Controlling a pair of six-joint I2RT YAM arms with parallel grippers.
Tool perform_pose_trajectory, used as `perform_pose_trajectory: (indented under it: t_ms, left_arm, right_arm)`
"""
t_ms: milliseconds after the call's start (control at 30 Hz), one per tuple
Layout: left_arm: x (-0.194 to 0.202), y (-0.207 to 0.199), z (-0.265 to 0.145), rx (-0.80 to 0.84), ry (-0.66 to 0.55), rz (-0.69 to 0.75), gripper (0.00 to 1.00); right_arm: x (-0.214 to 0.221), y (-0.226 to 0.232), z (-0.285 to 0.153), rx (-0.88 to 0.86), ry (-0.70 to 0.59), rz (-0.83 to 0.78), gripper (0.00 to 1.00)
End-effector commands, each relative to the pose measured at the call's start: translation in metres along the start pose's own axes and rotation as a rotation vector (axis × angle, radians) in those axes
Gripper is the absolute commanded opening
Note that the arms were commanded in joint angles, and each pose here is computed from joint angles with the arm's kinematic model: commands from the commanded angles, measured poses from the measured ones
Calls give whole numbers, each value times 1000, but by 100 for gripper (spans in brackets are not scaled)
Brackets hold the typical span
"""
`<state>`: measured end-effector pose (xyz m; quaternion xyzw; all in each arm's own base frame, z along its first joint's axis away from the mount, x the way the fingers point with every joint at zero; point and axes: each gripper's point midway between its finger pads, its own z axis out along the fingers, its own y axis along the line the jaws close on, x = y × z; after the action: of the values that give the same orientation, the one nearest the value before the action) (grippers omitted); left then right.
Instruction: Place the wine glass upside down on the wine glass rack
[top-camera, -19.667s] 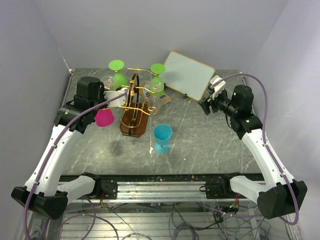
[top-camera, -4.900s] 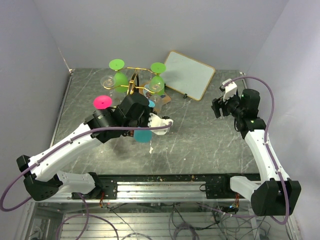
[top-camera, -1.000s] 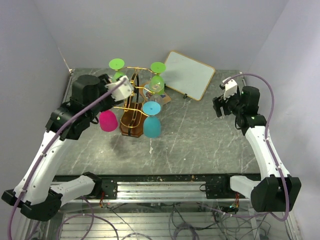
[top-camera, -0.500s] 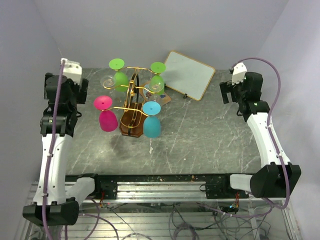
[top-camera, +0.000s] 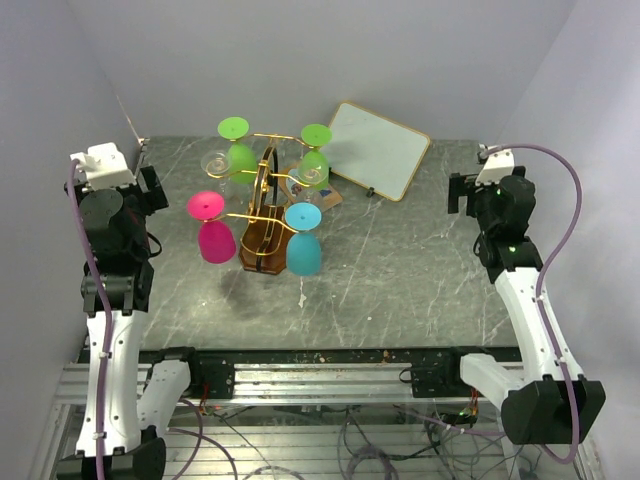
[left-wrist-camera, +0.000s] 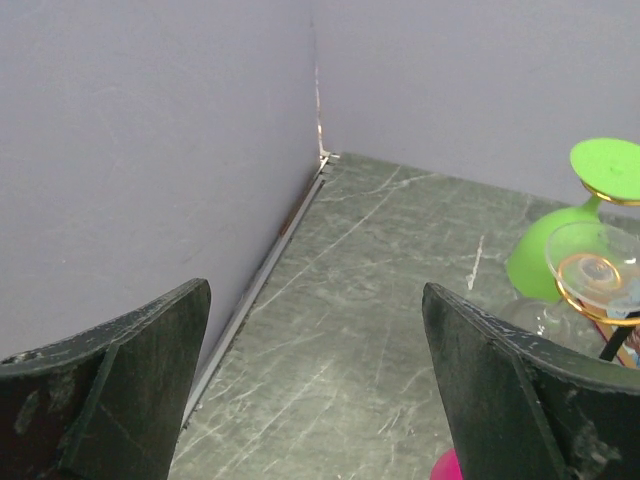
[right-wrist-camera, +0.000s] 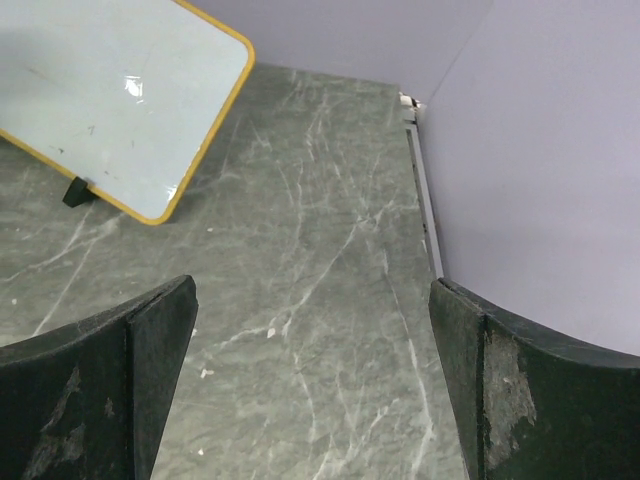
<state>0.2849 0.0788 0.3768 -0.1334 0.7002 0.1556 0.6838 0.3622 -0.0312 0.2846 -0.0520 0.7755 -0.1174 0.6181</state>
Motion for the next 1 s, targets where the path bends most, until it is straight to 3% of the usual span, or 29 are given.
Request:
perform_pose_trajectory:
  t_ms: [0,433,967]
  left_arm:
    - [-13,-13,-7,104,-26,19,95]
    - [-17,-23,-24,198,5,50,100]
    - [-1,-11,-34,149,14,37,94]
  right_arm:
    - [-22,5,-12,-66,-53,-26,100]
    - [7,34,-36,-230,-31,-97,100]
    - [3,16,-42,-149,-51,-58,100]
